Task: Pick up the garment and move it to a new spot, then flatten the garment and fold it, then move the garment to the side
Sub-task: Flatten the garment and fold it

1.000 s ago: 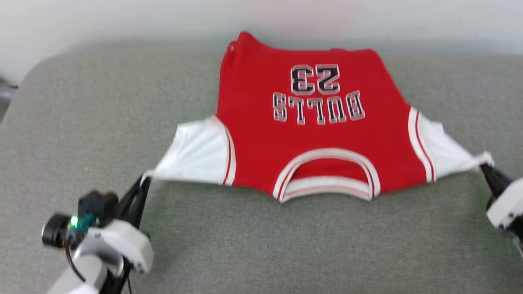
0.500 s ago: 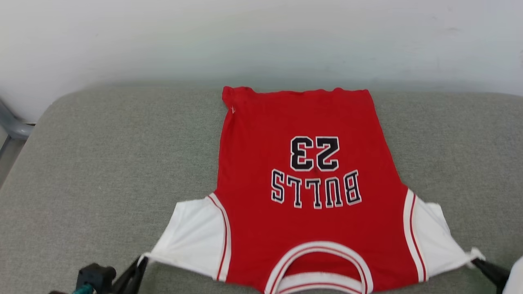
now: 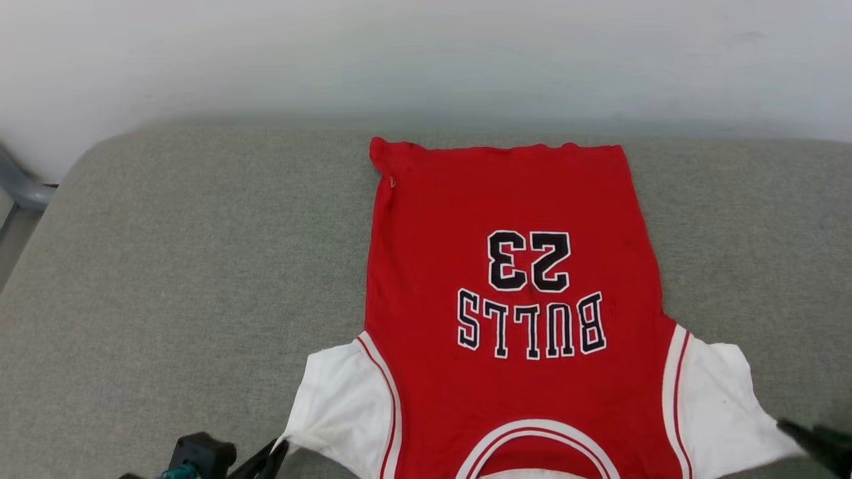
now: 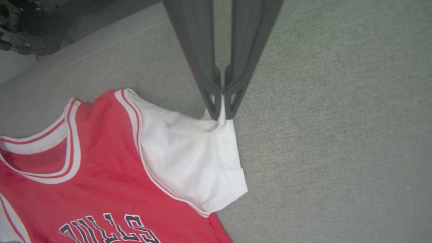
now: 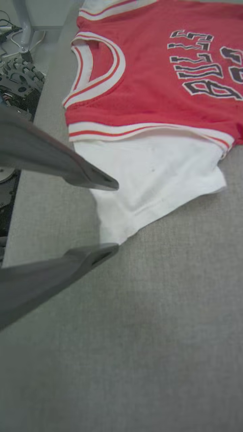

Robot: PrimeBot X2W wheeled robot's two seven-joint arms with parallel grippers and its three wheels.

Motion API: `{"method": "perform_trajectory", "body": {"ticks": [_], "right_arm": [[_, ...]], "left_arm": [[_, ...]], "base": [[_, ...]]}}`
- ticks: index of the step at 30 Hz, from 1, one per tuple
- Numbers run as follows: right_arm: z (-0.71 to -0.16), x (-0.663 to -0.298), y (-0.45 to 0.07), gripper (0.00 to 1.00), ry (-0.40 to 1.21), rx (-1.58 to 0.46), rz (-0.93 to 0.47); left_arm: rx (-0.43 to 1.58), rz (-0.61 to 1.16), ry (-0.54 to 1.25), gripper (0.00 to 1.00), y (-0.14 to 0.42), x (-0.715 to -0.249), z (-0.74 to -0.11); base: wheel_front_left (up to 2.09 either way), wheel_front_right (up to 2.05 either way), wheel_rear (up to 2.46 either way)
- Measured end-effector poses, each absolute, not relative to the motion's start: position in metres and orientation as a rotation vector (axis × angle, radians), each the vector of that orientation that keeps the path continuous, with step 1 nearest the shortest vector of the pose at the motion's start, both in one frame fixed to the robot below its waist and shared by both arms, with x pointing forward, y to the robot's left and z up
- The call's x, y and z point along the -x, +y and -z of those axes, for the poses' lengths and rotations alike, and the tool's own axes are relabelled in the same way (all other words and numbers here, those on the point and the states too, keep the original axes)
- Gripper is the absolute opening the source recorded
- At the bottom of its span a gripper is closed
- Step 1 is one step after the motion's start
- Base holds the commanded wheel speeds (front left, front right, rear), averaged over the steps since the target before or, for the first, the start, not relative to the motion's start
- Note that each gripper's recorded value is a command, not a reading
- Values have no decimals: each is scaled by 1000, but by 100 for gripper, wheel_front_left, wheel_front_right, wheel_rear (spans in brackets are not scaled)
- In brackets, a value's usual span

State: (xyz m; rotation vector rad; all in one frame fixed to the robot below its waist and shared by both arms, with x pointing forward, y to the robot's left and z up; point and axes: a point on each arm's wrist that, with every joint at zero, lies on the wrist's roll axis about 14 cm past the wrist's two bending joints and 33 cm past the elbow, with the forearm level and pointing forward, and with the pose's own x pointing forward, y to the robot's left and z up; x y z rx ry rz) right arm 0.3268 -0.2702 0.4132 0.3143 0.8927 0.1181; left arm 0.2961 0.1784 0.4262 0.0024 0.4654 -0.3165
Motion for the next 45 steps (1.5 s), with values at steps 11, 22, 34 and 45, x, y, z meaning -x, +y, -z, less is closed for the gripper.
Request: {"method": "perform_trajectory", "body": {"ticks": [11, 22, 34, 45], "right_arm": [[-486, -445, -224, 100, 806, -205, -293], [-467, -575, -197, 100, 929, -80, -230], [-388, -648, -151, 100, 1049, -42, -205], [-349, -661, -124, 62, 1094, 9, -247]], "left_arm": [[-7, 395, 550, 0, 155, -301, -442], [-2, 403, 587, 0, 148, -328, -432], [-3, 293, 637, 0, 172, -342, -410], [-8, 254, 669, 0, 181, -341, -398]], "base": [[0, 0, 0], [0, 0, 0], [0, 0, 0], [0, 0, 0]]}}
